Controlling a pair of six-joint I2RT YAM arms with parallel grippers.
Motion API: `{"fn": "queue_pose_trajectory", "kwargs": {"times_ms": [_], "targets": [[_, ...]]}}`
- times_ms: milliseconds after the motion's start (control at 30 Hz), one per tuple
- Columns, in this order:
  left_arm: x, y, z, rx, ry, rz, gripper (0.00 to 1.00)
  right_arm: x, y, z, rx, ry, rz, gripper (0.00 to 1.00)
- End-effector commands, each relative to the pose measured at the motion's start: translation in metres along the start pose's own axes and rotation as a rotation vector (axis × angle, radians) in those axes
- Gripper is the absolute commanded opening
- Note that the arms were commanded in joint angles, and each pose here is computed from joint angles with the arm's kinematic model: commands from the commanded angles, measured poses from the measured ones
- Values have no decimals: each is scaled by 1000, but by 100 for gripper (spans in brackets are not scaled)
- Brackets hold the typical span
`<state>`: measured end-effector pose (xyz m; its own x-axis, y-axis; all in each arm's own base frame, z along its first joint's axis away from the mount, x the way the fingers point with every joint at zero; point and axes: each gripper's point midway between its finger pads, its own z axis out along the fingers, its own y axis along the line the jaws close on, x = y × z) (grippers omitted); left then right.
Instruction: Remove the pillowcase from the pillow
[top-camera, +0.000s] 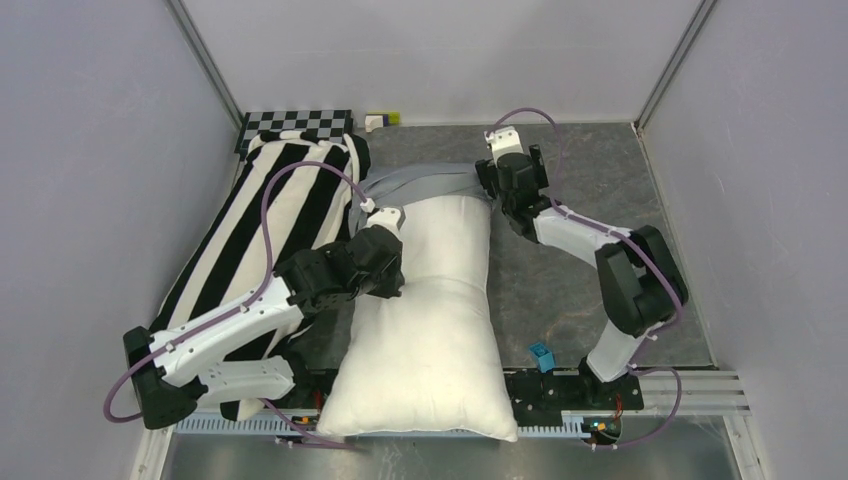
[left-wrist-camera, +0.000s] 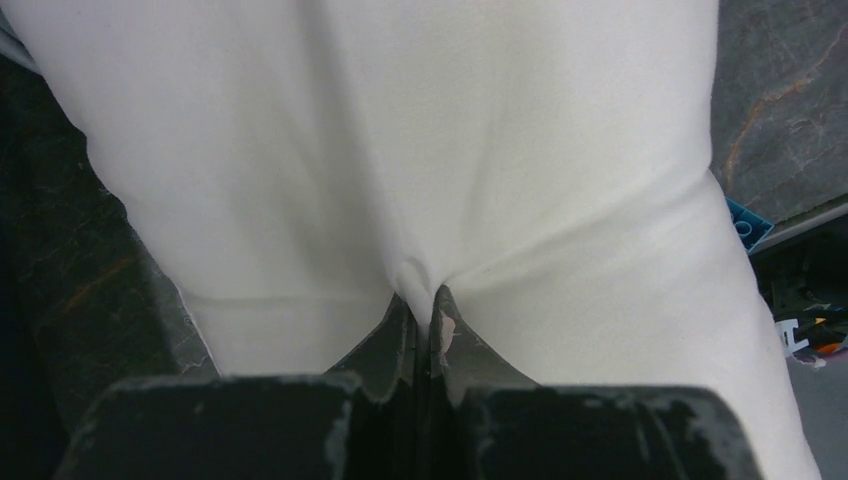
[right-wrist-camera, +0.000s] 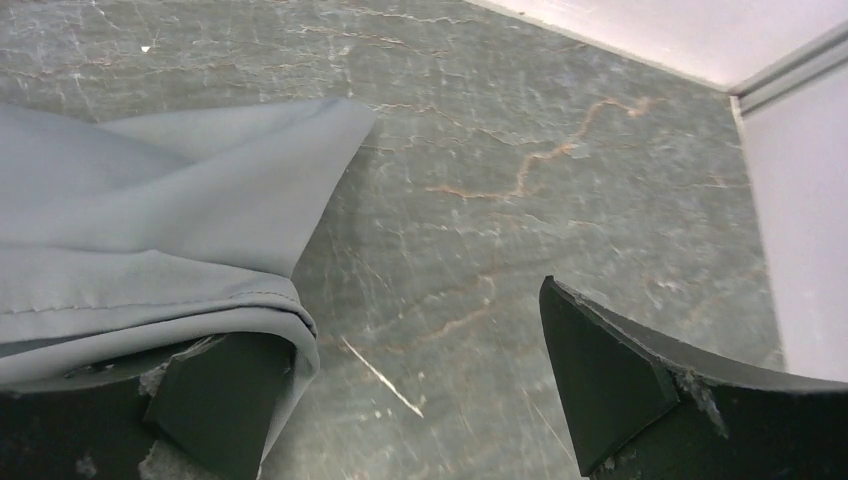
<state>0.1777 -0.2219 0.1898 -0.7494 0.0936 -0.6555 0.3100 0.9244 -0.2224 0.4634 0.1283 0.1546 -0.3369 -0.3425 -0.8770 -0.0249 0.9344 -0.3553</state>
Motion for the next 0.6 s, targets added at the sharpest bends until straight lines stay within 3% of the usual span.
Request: {"fn": "queue_pose_trajectory", "kwargs": {"times_ms": [0, 233, 367, 467, 567], "targets": [[15, -4, -20, 87, 66, 60, 2, -21, -3, 41, -24, -46, 126, 98], [18, 5, -25, 54, 75, 73, 2, -27, -11, 63, -90, -30, 170, 98], [14, 9, -14, -2, 71, 82, 2, -56, 0, 5, -300, -182, 155, 97], [8, 8, -6, -36, 66, 87, 2, -57, -10, -49, -351, -290, 160, 98], [2, 7, -3, -44, 49, 78, 2, -39, -11, -83, -387, -316, 117, 98]]}}
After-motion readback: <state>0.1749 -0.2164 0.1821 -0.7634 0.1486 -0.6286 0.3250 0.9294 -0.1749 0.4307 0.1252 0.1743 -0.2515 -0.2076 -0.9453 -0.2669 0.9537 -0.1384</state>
